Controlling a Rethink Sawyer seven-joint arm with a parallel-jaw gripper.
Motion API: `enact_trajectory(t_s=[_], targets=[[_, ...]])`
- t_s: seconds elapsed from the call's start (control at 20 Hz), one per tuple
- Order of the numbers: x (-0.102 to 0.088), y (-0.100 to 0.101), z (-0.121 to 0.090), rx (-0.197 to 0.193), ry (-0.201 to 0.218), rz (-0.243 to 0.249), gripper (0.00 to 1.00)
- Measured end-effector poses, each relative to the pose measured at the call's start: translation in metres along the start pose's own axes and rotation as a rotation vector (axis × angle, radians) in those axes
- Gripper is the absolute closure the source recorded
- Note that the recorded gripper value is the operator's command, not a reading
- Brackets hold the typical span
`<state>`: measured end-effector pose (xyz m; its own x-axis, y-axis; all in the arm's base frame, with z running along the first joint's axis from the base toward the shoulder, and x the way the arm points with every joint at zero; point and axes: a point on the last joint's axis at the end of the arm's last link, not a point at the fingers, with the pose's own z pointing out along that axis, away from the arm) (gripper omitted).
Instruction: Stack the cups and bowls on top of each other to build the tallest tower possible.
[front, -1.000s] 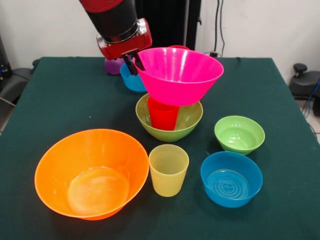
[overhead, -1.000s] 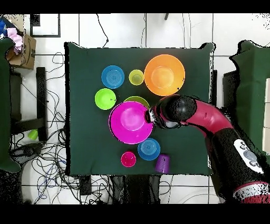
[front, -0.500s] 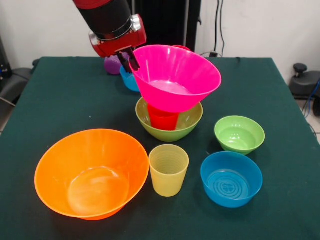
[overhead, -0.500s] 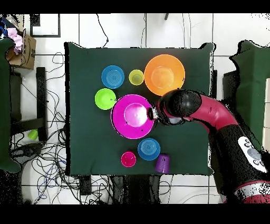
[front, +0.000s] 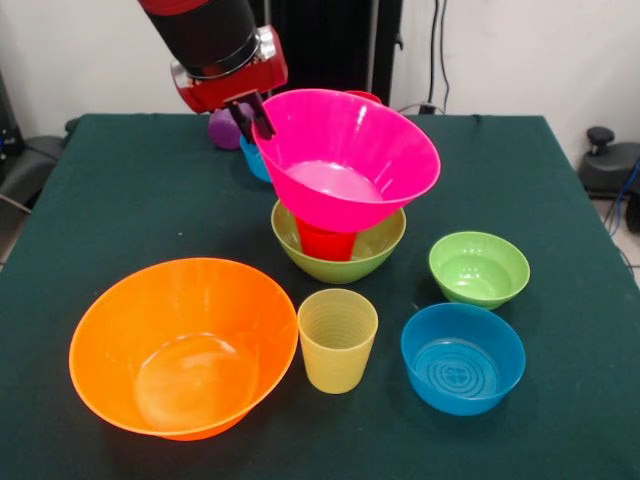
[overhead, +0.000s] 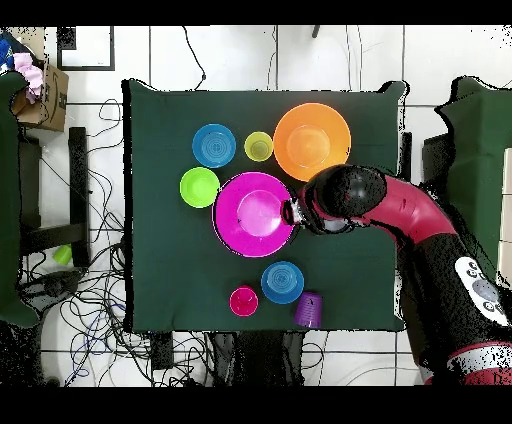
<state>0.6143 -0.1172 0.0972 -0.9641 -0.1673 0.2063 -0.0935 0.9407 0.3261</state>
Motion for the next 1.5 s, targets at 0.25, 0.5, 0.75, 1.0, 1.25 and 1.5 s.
enact_trajectory(t_s=[0.25,0.5,0.75,1.0,1.25,1.5], targets=[[0.002,-0.003,0.005,-0.010,0.005,0.006,1.00],[0.003,-0.005,0.018,-0.031,0.021,0.010,1.00],[0.005,-0.004,0.032,-0.054,0.039,0.011,1.00],[0.006,-0.003,0.040,-0.064,0.049,0.013,1.00],[0.006,-0.004,0.040,-0.065,0.049,0.014,1.00],[0.005,-0.006,0.039,-0.062,0.046,0.016,1.00]])
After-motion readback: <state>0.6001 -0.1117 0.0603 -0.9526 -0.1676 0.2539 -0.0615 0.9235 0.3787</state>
